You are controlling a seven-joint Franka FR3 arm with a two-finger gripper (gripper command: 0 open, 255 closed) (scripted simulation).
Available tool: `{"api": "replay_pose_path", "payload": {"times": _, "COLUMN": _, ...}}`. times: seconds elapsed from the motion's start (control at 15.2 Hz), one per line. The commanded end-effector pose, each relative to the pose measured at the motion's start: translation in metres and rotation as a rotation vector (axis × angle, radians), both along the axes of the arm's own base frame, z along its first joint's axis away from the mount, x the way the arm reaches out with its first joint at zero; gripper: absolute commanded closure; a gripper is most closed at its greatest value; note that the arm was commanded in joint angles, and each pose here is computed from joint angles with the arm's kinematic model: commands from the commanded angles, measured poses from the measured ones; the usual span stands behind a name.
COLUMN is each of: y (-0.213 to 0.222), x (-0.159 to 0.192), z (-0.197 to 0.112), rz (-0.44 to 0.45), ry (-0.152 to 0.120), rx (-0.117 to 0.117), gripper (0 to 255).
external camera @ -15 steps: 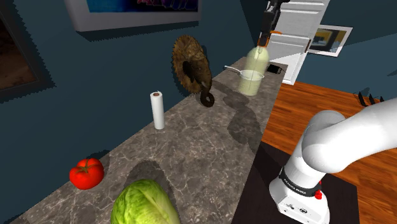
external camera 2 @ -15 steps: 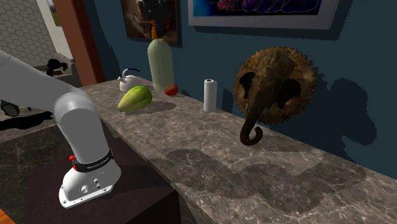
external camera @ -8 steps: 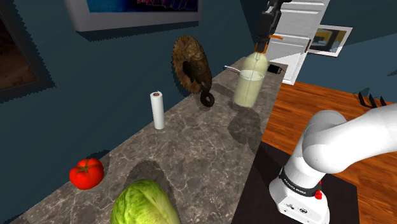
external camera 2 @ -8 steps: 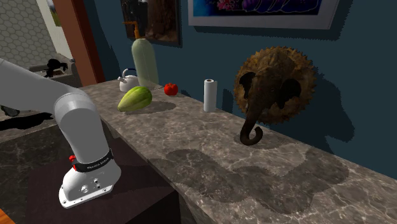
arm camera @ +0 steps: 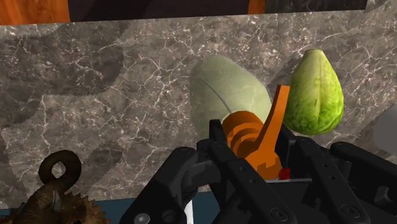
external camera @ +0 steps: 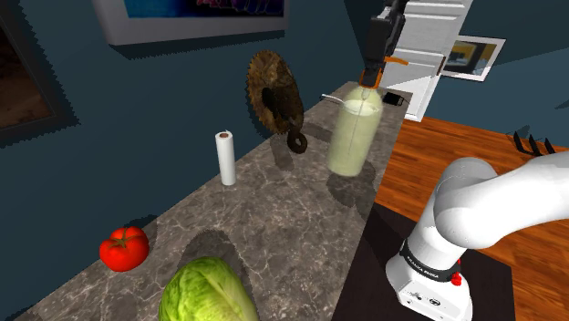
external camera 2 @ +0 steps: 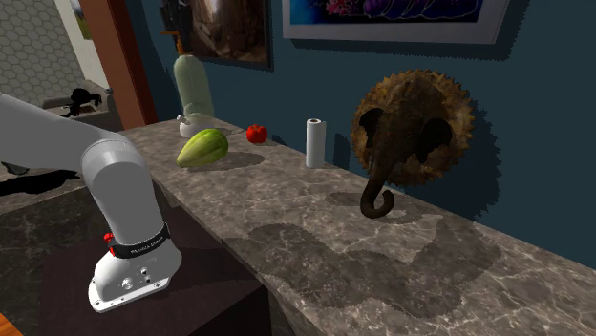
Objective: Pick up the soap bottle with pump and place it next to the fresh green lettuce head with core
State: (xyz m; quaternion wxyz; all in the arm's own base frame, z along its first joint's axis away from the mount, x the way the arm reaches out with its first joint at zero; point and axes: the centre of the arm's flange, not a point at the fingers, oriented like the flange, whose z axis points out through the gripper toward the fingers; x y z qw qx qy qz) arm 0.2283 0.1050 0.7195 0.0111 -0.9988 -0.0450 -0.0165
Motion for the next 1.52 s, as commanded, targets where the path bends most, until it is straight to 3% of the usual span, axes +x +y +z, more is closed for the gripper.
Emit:
{"api": "replay_pose_path", "payload": {"times": 0.0, "y": 0.027, "x": -0.01, "z": 0.0, "rz": -0.001, "ry": 0.0, "rx": 0.0, "gripper": 255}}
{"api": "replay_pose_path", "payload": {"times": 1.12, "y": 0.25, "x": -0.074, "z": 0.001, "rz": -0.001, "ry": 0.0, "rx": 0.0, "gripper": 255}}
{"api": "replay_pose_path", "payload": {"times": 1.45, "y": 0.25, "x": -0.074, "z": -0.025, "rz": -0.001, "ry": 0.0, "rx": 0.0, "gripper": 255}}
